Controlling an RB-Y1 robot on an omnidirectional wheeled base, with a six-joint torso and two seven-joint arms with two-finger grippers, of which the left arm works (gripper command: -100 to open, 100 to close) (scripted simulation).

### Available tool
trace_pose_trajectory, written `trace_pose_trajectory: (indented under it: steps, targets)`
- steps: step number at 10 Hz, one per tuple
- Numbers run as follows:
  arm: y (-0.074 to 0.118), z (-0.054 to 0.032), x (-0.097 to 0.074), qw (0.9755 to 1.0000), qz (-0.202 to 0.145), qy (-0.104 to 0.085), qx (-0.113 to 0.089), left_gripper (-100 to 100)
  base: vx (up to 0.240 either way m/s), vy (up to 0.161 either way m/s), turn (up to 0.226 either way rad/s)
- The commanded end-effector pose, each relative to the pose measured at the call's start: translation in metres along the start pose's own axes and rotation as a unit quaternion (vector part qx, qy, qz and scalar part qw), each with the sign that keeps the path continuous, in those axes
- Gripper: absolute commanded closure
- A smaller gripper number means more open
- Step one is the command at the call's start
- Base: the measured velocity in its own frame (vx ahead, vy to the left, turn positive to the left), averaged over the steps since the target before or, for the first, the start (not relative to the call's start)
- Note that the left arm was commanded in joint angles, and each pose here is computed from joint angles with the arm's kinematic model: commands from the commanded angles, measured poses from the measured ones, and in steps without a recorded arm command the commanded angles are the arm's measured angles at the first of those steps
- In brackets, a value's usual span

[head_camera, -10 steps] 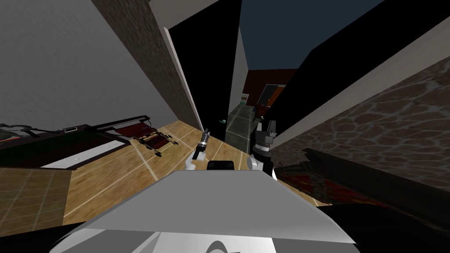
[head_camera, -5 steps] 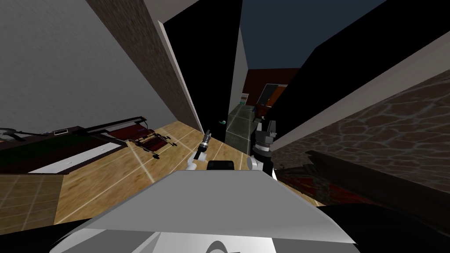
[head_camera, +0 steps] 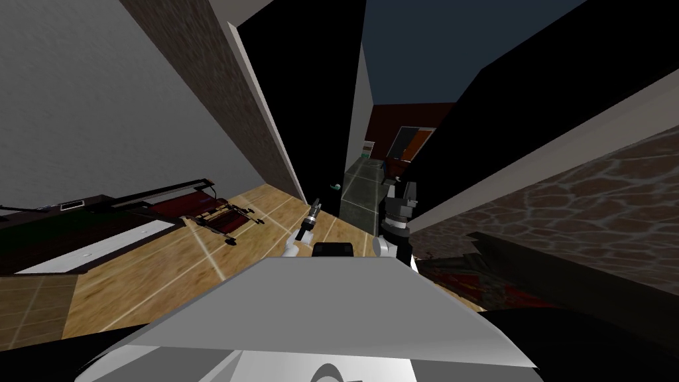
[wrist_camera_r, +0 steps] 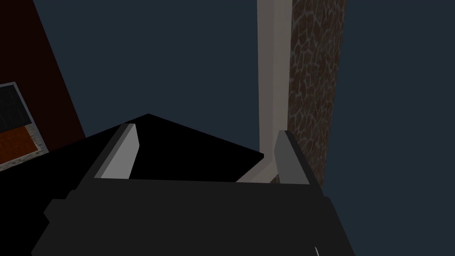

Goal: Push the door open

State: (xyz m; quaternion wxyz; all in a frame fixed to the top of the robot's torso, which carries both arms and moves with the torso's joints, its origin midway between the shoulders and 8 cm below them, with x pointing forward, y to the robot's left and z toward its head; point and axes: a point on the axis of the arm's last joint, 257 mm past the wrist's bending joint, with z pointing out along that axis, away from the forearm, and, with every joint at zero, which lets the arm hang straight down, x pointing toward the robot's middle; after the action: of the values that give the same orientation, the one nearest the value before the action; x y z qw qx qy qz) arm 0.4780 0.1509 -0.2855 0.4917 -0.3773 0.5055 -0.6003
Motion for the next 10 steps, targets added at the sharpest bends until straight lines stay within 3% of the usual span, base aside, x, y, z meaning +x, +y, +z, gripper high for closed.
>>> trace_pose_trajectory:
  steps: [1, 10]
  targets:
    - [0.011, -0.0001, 0.006, 0.9999, -0.003, 0.008, -0.009, -100, 0.089, 0.021, -0.017]
    - [0.054, -0.0067, 0.03, 0.9979, -0.015, 0.041, -0.049, -100, 0.083, 0.014, -0.016]
